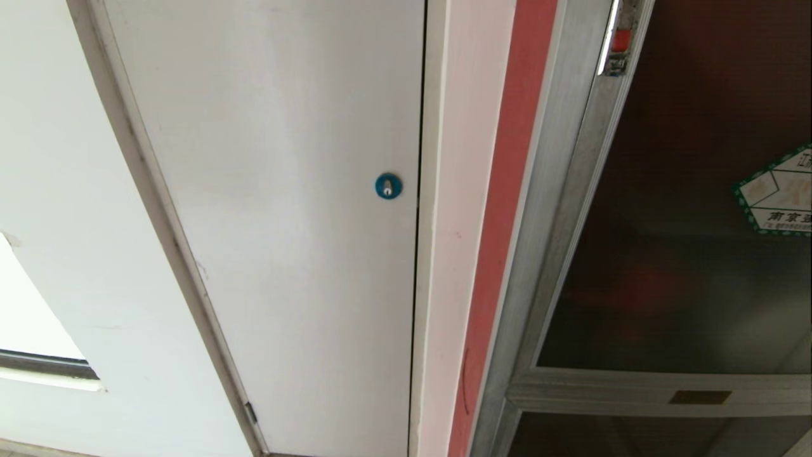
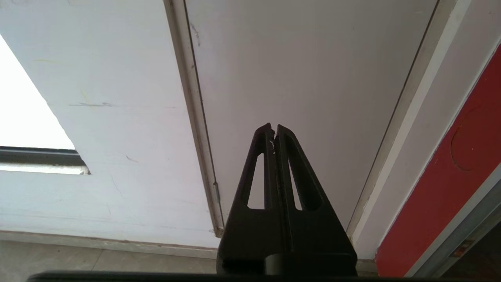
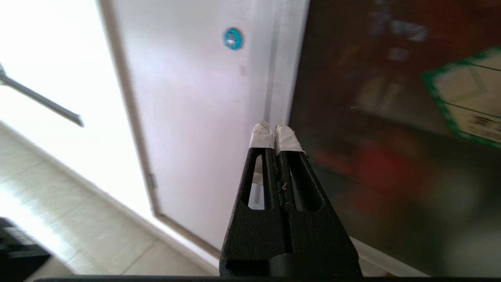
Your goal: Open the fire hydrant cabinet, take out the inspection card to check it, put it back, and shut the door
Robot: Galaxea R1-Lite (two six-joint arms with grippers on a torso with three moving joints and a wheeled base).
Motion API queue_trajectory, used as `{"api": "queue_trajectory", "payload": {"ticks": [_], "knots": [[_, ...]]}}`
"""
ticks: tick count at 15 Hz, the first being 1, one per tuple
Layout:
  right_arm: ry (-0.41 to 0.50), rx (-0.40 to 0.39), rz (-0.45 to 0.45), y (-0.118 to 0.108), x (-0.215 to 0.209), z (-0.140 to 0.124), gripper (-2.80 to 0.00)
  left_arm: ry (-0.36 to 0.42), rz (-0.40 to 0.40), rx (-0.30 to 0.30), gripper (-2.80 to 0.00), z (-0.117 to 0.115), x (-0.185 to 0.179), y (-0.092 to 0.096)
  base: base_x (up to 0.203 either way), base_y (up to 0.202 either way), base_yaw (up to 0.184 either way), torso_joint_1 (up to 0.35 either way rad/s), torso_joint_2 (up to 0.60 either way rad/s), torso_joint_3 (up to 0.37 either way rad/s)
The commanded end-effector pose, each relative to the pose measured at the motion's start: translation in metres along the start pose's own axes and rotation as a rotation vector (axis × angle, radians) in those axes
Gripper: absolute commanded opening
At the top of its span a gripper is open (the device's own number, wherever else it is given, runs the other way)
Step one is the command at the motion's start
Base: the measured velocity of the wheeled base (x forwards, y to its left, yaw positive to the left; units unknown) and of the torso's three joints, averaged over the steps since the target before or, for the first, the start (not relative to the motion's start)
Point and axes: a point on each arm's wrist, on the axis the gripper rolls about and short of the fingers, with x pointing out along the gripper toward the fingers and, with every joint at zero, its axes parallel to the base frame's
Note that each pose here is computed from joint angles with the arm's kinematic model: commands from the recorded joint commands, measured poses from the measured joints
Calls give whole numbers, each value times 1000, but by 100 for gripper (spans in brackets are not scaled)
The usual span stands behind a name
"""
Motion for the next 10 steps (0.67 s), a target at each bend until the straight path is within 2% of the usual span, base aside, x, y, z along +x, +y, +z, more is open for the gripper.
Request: {"api": "queue_trajectory", "payload": {"ticks": [1, 4, 10], "knots": [[16, 33, 61, -4, 11, 9, -280, 5, -1, 0, -280, -2, 0, 0, 0, 0, 0, 0, 0, 0], [11, 69, 135, -6, 19, 23, -280, 5, 0, 0, -280, -2, 0, 0, 0, 0, 0, 0, 0, 0], [-1, 70, 197, -8, 26, 38, -280, 5, 1, 0, -280, -2, 0, 0, 0, 0, 0, 0, 0, 0]]}}
